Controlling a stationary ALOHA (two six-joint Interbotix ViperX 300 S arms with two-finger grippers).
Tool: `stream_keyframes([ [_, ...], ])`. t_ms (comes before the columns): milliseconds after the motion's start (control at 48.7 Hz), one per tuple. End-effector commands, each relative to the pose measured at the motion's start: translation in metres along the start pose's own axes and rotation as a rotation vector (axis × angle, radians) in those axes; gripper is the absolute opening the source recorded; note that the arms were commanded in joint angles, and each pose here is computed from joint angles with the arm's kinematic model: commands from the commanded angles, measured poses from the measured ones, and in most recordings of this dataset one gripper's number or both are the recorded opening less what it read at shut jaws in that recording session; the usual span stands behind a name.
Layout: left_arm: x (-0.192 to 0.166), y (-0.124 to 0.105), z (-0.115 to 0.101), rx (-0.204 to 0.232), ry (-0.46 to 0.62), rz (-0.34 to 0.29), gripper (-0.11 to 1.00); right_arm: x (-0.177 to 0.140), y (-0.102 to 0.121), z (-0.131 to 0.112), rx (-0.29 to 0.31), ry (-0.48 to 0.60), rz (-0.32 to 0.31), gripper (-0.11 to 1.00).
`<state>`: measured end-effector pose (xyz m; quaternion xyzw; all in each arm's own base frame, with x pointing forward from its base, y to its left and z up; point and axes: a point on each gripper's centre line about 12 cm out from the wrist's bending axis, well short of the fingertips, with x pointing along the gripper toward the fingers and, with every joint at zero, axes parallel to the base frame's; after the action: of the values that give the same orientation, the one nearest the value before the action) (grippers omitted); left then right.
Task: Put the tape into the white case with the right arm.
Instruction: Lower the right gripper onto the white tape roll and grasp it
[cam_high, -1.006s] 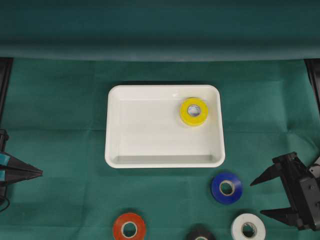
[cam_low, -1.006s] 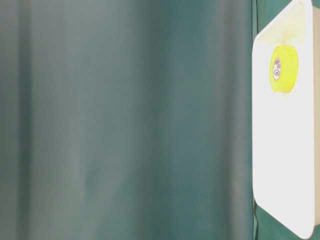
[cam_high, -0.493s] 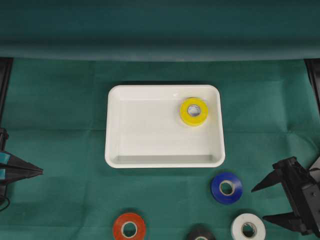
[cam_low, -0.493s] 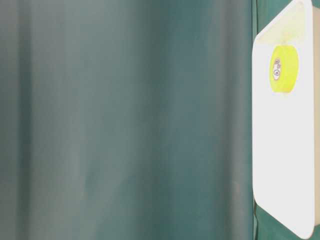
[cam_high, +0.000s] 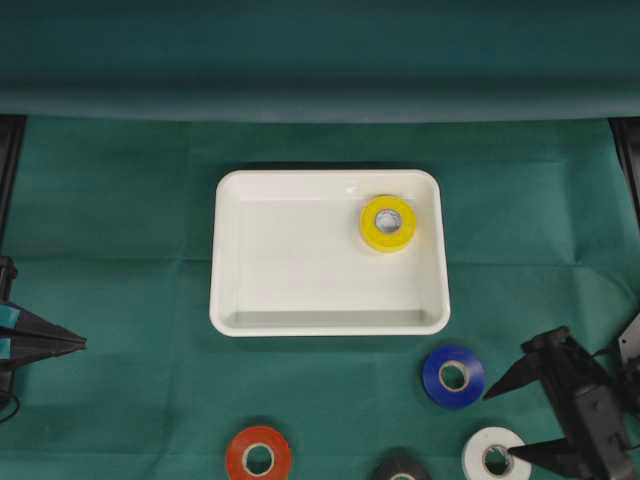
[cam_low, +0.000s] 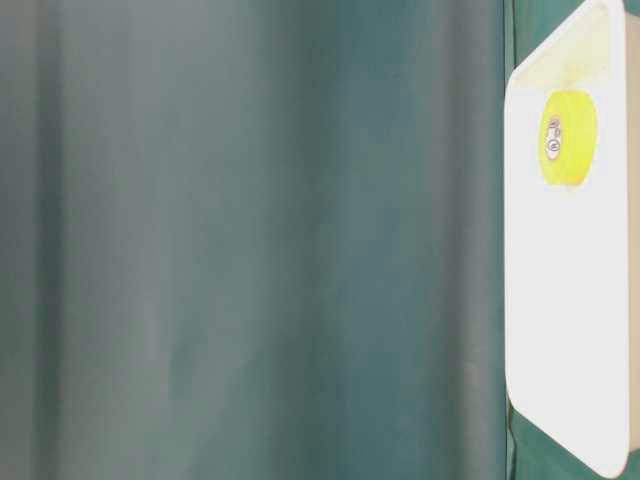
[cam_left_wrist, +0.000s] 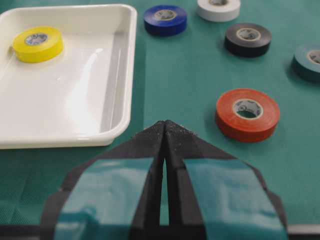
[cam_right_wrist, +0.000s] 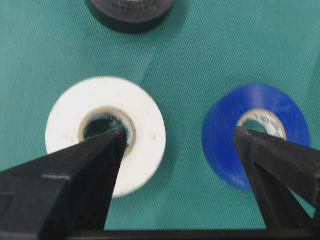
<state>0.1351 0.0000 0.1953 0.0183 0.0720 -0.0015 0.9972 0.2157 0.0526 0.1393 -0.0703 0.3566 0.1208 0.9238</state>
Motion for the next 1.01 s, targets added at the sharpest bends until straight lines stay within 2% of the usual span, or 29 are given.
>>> stream_keyframes([
  [0, 0.001, 0.001, 0.004, 0.0, -0.011, 0.004, 0.0, 0.007, 0.002, 0.014, -0.006, -0.022, 0.011, 0.74],
  [472, 0.001, 0.001, 0.003, 0.0, -0.009, 0.004, 0.0, 0.019, 0.003, 0.014, -0.01, 0.016, 0.019, 0.74],
  [985, 0.001, 0.001, 0.002, 0.001, -0.006, 0.003, 0.0, 0.045, 0.005, 0.0, -0.01, 0.121, 0.03, 0.73],
])
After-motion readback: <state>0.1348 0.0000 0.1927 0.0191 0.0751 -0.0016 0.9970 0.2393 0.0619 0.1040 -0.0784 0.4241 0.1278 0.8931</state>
